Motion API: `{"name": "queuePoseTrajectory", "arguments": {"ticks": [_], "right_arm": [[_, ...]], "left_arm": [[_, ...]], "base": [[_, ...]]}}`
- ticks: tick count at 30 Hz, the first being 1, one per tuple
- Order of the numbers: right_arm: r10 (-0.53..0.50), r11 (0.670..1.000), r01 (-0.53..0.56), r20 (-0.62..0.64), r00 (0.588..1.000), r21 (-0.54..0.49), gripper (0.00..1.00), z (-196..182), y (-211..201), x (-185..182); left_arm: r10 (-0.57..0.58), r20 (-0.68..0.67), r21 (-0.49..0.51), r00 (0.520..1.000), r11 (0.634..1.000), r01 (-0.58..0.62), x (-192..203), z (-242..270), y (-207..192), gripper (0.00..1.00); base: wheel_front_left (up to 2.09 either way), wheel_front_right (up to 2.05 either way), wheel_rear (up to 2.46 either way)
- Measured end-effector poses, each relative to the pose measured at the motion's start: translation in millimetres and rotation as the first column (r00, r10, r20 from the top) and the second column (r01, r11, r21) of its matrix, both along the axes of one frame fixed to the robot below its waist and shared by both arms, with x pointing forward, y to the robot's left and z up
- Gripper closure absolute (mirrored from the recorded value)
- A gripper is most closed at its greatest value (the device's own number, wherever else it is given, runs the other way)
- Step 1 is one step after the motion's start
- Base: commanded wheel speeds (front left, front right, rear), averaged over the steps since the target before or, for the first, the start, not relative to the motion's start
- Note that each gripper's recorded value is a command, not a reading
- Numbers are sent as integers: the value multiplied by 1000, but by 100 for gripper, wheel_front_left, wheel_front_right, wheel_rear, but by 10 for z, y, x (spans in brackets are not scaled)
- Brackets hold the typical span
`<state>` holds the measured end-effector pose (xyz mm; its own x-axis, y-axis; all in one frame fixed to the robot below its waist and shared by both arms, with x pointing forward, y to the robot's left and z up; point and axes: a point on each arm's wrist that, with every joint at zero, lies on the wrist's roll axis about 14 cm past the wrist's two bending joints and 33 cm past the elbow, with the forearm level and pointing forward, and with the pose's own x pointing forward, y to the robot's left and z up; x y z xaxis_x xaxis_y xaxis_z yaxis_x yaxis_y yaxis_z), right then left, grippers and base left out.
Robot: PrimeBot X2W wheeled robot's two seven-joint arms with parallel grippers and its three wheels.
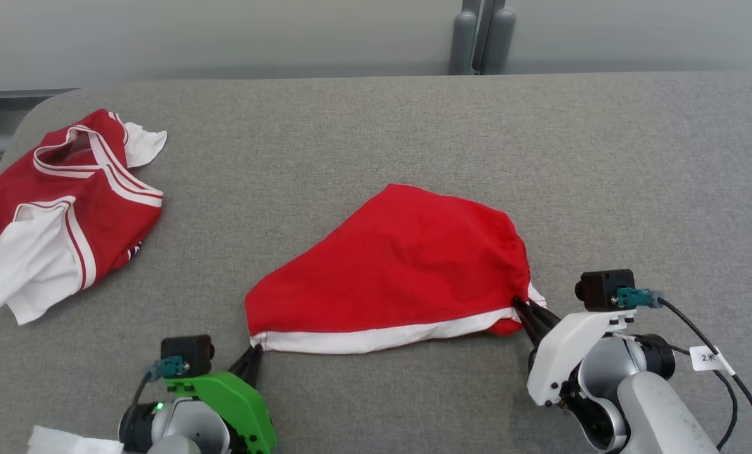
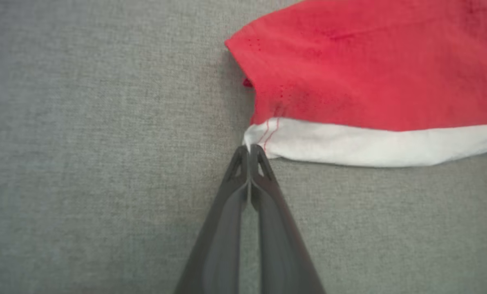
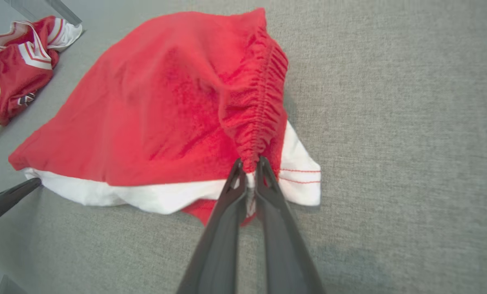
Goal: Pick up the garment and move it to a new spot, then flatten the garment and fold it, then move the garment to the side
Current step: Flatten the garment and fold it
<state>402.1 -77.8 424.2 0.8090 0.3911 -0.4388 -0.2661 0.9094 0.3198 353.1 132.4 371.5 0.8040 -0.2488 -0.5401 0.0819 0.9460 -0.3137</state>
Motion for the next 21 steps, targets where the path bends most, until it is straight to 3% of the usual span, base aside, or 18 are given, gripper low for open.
{"name": "queuePoseTrajectory", "arguments": {"ticks": [7, 13, 17, 21], "right_arm": [[-28, 999, 25, 124, 992, 25, 100, 393, -117, 163], [-2, 1000, 4, 253, 967, -6, 100, 916, -219, 527], [9, 1000, -3, 334, 943, -19, 100, 1300, -267, 874], [3, 1000, -4, 394, 919, 1, 100, 1660, -276, 1274]], "left_arm": [[78, 196, -108, 977, 993, -57, 425, 570, 32, 100], [21, 323, -133, 946, 991, 23, 863, 1113, -84, 100], [-4, 429, -154, 903, 985, 77, 1266, 1593, -181, 100], [-62, 520, -112, 852, 984, 140, 1686, 2027, -270, 100]], "base": [[0, 0, 0], [0, 0, 0], [0, 0, 0], [0, 0, 0]]}}
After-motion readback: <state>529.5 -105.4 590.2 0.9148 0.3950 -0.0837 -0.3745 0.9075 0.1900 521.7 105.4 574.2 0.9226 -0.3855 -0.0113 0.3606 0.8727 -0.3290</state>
